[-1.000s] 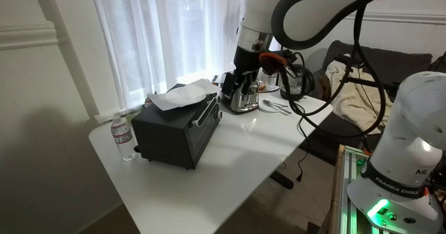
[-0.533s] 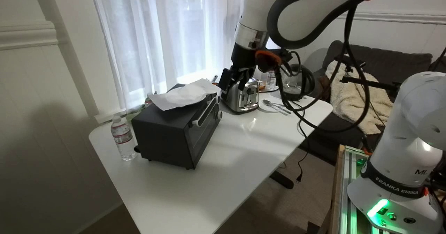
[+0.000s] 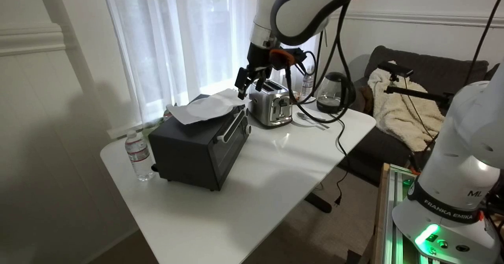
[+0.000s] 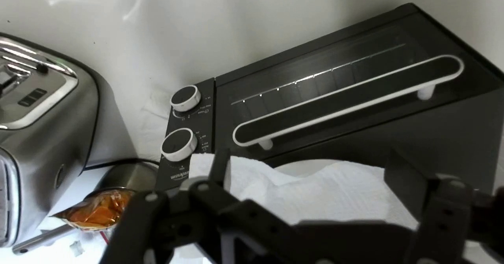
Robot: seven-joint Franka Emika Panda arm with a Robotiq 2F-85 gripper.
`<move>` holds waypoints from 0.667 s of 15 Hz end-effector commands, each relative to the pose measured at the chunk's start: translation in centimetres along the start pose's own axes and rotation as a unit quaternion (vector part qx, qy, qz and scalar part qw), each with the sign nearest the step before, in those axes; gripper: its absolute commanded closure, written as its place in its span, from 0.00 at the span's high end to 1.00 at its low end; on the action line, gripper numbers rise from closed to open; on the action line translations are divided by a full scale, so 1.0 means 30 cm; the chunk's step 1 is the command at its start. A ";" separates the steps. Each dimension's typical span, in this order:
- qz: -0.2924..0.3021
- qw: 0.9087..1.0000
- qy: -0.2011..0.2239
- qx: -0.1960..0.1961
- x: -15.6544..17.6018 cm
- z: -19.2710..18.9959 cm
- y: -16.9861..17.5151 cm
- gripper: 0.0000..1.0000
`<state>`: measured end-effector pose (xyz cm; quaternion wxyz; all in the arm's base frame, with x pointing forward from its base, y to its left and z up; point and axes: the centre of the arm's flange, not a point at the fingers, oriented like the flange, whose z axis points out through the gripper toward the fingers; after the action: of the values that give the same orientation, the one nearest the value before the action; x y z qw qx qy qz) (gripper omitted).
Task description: Pick up the paper towel from the plate and use it to wipe the oven door and then place the paper towel to the right of the toaster
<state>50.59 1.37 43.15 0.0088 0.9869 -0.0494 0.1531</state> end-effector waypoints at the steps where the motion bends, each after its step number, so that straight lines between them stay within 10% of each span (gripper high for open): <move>1: -0.021 1.000 0.001 0.010 0.169 0.064 -0.030 1.00; 10: -0.022 1.000 -0.007 0.002 0.324 0.249 -0.117 1.00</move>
<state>59.77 3.05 39.85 0.0021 0.9895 -0.0230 0.1430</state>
